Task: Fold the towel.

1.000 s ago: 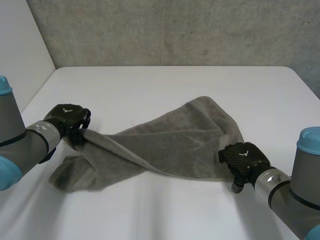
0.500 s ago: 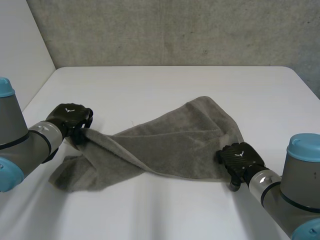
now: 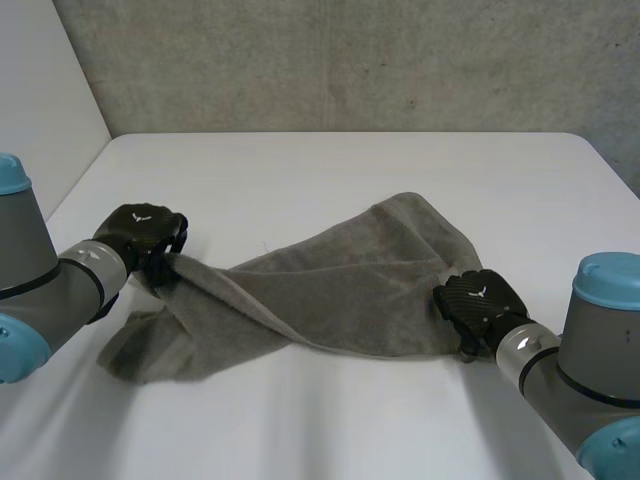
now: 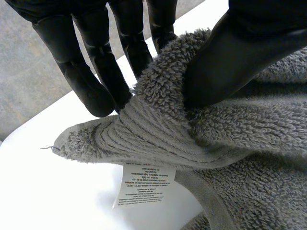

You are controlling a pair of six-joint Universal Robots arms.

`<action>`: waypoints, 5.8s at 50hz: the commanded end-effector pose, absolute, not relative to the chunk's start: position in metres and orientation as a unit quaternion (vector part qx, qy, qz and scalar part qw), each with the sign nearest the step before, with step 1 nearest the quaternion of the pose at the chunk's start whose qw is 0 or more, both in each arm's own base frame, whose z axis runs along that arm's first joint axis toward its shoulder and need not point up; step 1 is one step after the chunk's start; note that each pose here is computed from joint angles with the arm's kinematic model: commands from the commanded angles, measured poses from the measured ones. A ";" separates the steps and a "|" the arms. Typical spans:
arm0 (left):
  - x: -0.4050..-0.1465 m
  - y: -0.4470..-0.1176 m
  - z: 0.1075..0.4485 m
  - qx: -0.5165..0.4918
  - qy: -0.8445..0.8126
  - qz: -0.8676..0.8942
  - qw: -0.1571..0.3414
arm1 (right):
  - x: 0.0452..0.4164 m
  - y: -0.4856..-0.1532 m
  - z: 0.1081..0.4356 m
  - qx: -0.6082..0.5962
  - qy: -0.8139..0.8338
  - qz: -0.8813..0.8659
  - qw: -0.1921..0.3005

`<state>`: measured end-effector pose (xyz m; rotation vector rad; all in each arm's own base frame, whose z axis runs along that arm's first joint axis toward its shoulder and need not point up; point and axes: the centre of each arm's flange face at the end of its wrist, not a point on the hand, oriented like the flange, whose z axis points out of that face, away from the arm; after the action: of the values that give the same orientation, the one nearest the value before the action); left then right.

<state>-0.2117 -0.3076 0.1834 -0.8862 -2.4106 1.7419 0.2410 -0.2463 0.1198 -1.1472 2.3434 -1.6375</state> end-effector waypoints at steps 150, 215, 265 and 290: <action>-0.218 -0.239 0.143 -0.370 -0.721 0.586 -0.007 | 0.197 -0.272 0.184 -0.370 0.732 -0.569 -0.067; -0.180 -0.214 0.242 -0.335 -0.662 0.670 -0.033 | 0.170 -0.239 0.281 -0.404 0.709 -0.573 -0.069; -0.254 -0.416 0.118 -0.321 -0.687 0.649 -0.062 | 0.262 -0.416 0.143 -0.370 0.679 -0.627 -0.090; -0.270 -0.410 0.105 -0.330 -0.686 0.646 -0.059 | 0.269 -0.419 0.122 -0.384 0.673 -0.622 -0.116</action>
<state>-0.2635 -0.4179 0.1052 -1.0635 -2.2457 2.1181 0.2688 -0.4237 0.1256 -1.2624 2.2572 -2.1206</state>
